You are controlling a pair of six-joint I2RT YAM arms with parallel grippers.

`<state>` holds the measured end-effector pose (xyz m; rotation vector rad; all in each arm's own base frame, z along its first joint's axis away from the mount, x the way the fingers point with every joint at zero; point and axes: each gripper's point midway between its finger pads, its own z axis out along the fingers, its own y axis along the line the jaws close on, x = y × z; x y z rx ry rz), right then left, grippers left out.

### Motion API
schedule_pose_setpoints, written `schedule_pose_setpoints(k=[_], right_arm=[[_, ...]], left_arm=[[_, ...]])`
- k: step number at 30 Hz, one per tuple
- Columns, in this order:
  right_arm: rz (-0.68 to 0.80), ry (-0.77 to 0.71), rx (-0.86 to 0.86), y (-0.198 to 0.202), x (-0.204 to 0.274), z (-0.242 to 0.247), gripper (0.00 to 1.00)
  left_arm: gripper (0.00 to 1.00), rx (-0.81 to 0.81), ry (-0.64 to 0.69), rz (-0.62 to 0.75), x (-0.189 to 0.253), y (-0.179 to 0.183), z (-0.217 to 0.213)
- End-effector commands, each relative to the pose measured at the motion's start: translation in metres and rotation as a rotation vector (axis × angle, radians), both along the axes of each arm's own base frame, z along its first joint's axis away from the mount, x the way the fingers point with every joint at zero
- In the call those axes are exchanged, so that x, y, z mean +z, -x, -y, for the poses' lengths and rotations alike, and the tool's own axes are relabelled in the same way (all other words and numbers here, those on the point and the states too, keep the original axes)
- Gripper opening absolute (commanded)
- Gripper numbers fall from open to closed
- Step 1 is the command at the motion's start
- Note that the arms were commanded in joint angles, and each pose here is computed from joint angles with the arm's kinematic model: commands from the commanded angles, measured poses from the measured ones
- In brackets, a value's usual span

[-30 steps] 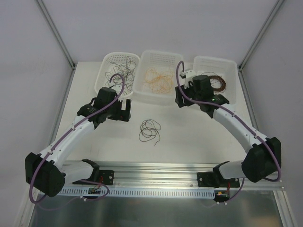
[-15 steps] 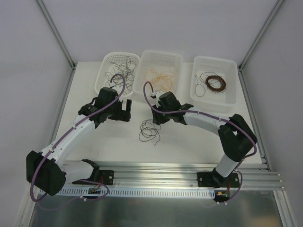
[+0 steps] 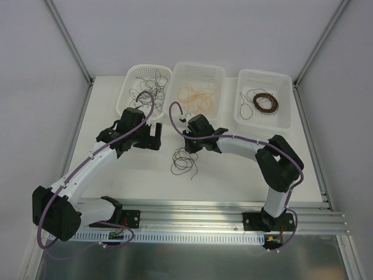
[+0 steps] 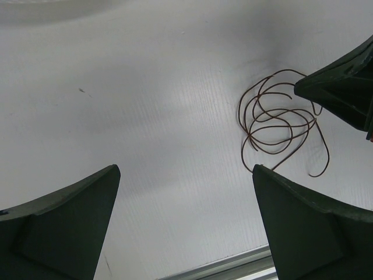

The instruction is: Untangle the cables

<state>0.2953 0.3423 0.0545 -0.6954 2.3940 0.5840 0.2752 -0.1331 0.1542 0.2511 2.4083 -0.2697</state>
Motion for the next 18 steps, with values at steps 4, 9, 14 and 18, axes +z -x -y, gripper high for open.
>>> schedule_pose_setpoints(k=[4,9,14,18], right_arm=[[0.229,-0.096,0.010,-0.001,0.122,0.002,0.01],[0.344,-0.168,-0.008,0.011,0.190,0.019,0.01],[0.420,-0.214,-0.027,0.023,0.234,0.037,0.01],[0.460,-0.270,-0.040,0.031,0.260,0.045,0.01]], left_arm=[[0.99,-0.038,0.003,-0.020,-0.005,0.003,0.002],[0.99,-0.052,0.013,-0.030,-0.007,0.005,0.005],[0.99,-0.078,0.033,-0.036,-0.005,0.007,0.010],[0.99,-0.141,0.121,-0.048,0.003,0.014,0.028]])
